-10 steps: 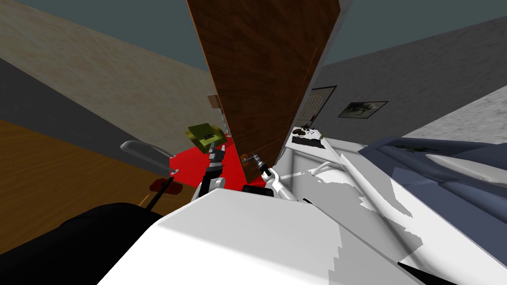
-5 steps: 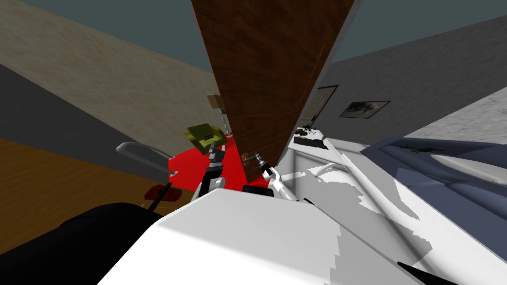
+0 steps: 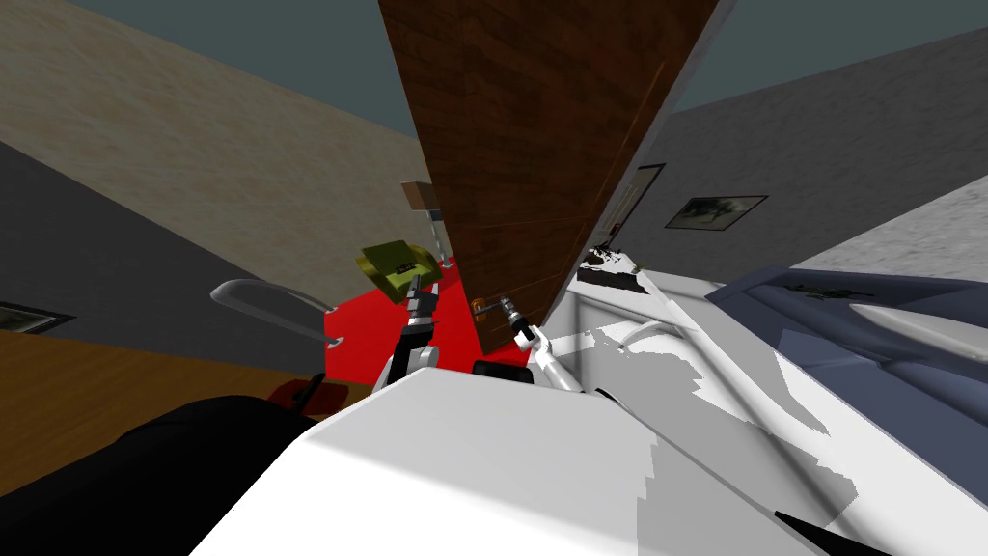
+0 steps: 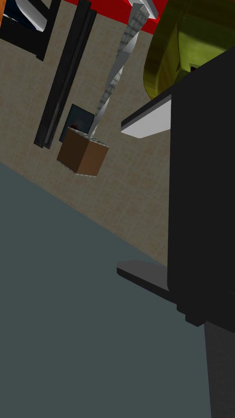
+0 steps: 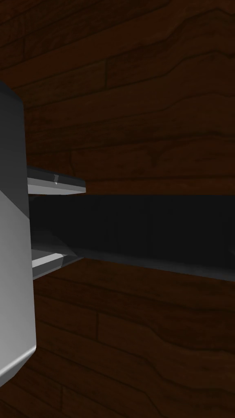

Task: Push the door open

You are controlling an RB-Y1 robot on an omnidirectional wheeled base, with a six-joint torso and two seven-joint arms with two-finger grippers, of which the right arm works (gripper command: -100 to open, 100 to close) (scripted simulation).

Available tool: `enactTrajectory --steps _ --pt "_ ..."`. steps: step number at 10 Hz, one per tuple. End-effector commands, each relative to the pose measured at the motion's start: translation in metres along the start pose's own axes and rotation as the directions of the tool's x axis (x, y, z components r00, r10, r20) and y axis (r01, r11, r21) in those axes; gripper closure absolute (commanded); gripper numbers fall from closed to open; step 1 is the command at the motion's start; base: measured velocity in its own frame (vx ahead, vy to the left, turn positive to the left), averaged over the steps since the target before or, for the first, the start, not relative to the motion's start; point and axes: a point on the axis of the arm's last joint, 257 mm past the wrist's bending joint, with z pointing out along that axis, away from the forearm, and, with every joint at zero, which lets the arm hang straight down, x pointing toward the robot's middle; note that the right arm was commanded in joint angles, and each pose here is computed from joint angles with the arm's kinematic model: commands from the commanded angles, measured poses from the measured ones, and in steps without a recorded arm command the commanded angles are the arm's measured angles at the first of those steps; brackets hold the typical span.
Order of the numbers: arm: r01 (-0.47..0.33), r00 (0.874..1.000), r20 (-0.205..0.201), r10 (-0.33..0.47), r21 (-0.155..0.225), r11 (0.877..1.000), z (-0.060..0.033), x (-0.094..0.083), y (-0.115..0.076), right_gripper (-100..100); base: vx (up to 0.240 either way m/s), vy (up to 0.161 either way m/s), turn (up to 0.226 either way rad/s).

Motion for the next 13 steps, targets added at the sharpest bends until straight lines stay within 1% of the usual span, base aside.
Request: enactTrajectory --steps 1,7,10,13 --pt "0.005 1.0 0.03 -0.005 0.003 1.0 -0.0002 -0.017 -0.001 100 0.057 0.086 -0.016" --pt "-0.005 0.996 0.085 0.005 0.001 1.0 -0.0005 -0.041 0.0 100 0.049 0.079 -0.013" --pt "-0.02 0.992 0.126 0.02 -0.004 1.0 -0.0007 -0.057 0.001 100 0.057 0.109 -0.009" --pt "-0.037 0.986 0.16 0.038 -0.009 0.999 -0.0006 -0.068 0.002 100 0.055 0.125 -0.028"
